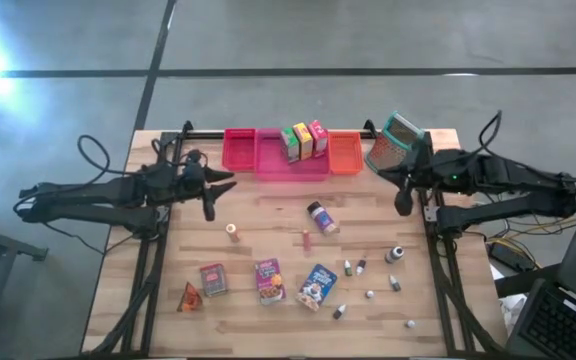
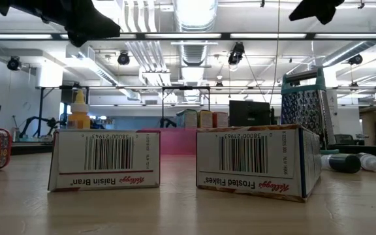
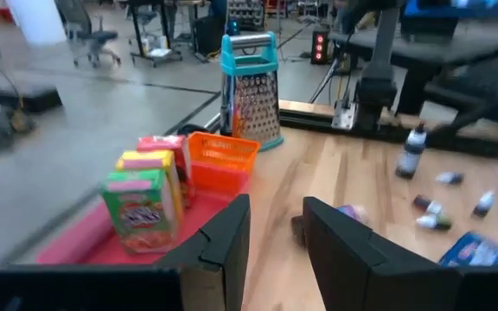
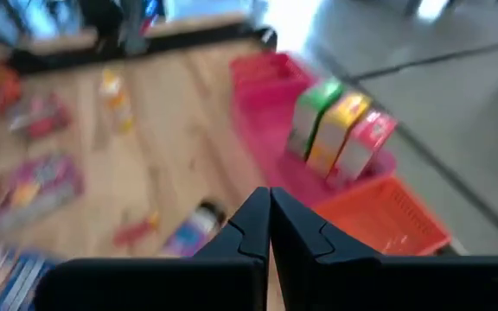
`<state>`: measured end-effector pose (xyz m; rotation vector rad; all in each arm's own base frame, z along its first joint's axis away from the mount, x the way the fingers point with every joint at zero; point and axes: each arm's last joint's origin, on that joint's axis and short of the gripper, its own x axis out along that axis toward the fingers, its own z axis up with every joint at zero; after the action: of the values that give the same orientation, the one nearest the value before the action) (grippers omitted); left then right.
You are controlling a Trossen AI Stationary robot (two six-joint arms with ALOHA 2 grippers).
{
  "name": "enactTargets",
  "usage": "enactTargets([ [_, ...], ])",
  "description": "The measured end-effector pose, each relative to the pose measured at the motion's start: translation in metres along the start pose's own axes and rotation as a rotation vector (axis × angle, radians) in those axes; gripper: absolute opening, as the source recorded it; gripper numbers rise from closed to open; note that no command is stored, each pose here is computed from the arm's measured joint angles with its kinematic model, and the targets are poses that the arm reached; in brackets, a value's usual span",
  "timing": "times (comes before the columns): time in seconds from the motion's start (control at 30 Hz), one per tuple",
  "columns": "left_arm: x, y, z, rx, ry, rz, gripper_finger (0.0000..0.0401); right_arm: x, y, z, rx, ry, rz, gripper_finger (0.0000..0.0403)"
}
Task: Pick & Place Kitchen Items
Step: Put the large black food coloring bottle into the orange bin
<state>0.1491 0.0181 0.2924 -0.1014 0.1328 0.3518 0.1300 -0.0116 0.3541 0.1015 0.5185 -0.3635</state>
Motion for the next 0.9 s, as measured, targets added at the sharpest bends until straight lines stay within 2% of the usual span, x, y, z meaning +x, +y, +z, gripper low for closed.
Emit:
enactTargets([
  [0.1, 0.007, 0.001, 0.001, -0.050, 0.014, 0.020, 0.0115, -0.012, -0.002, -0.007, 0.023, 0.076, 0.024, 0.0008],
  [0.27, 0.017, 0.000, 0.007, 0.115, 0.048, 0.035, 0.0115, -0.034, -0.010, -0.016, 0.238, 0.078, 0.035, 0.0009],
  [0.37, 0.021, 0.001, 0.013, 0.152, 0.042, 0.076, 0.0115, -0.041, -0.013, -0.023, 0.311, 0.060, 0.052, 0.0011],
  [0.6, 0.024, 0.001, 0.022, 0.168, -0.015, 0.088, 0.0115, -0.018, -0.005, -0.030, 0.342, 0.162, 0.021, 0.0055],
  [0.8, 0.025, 0.001, 0.020, 0.185, -0.008, 0.088, 0.0115, 0.005, 0.006, -0.020, 0.318, 0.284, 0.018, 0.0117],
  [0.9, 0.026, 0.001, 0.013, 0.190, 0.017, 0.088, 0.0115, 0.009, 0.010, -0.014, 0.344, 0.371, 0.007, 0.0140],
])
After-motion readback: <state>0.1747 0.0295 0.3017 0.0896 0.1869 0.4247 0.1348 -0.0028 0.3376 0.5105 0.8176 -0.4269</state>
